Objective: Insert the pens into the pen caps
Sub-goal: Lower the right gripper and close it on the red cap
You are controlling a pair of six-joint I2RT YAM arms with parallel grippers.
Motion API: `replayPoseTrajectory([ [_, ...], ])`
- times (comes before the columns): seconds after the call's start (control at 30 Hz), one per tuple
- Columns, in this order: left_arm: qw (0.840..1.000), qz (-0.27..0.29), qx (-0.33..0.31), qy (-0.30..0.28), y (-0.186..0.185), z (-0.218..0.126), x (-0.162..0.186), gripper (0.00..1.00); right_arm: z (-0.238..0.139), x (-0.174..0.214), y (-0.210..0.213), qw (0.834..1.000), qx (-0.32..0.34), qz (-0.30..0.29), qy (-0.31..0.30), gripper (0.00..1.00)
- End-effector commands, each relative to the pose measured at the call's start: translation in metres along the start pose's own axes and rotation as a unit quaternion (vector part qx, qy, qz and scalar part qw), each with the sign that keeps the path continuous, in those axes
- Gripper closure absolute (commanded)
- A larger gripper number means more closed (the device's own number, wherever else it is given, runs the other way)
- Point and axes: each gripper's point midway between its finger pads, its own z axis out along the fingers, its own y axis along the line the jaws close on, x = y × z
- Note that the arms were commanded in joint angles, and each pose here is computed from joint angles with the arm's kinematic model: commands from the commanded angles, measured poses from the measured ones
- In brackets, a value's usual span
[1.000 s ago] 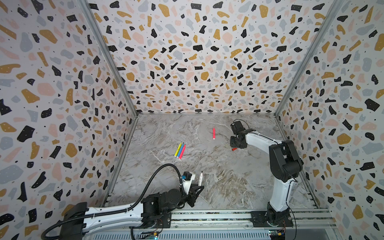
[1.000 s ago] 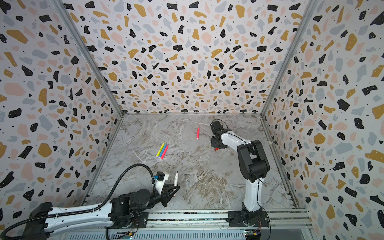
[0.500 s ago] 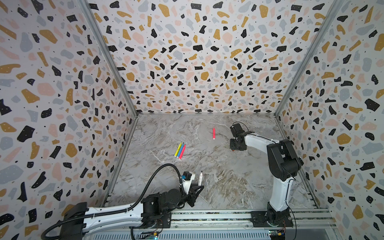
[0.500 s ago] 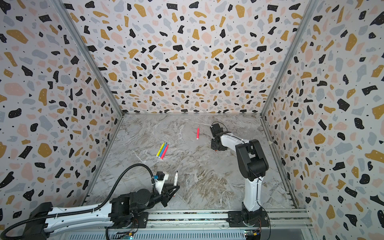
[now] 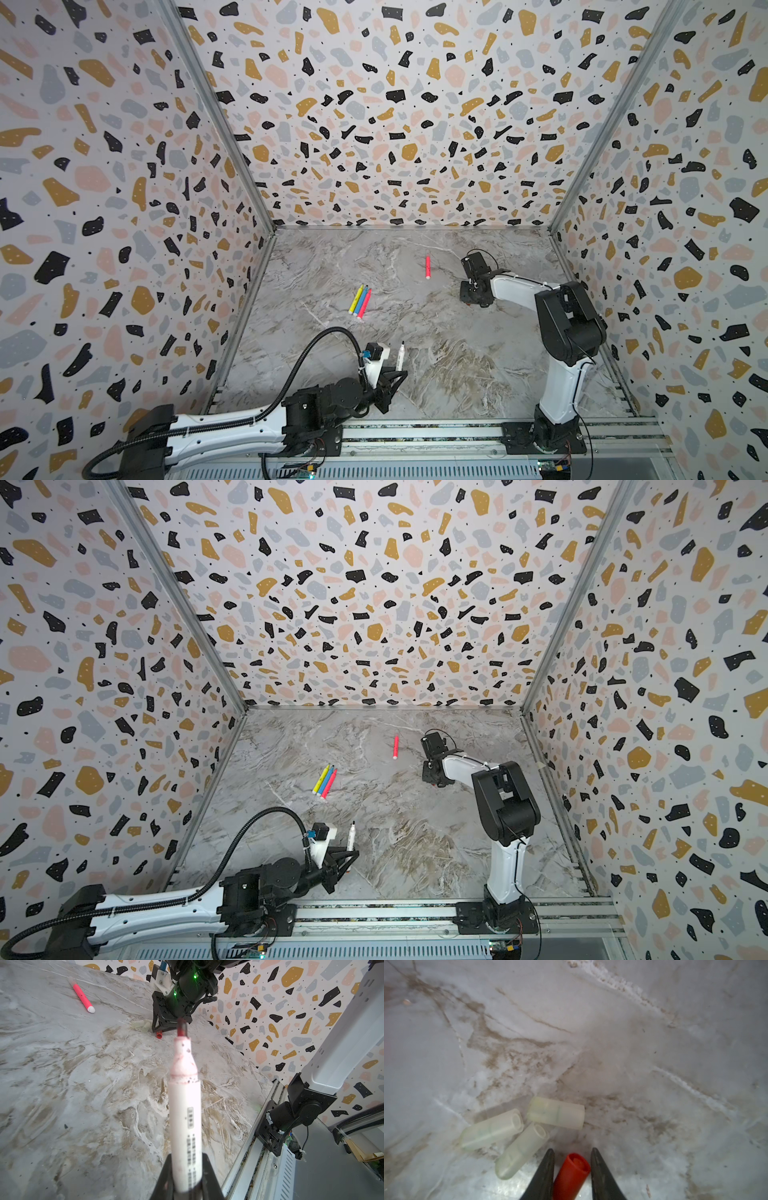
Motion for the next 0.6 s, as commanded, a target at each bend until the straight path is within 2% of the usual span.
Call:
replayPoseTrajectory([
  [0.0,1.0,-0.005,0.008,-0.02,-0.004,-0.001,-0.008,1.0,-0.005,0.026,-0.005,0.999,0.01,-0.011,0.033,0.73],
  [0.33,1.0,-0.005,0.007,-0.021,-0.005,-0.001,-0.009,1.0,-0.012,0.039,0.002,0.999,0.018,-0.034,0.03,0.78],
  [0.57,1.0,-0.003,0.008,-0.021,-0.006,-0.001,-0.01,1.0,-0.012,0.045,0.002,0.998,0.027,-0.043,0.035,0.7],
])
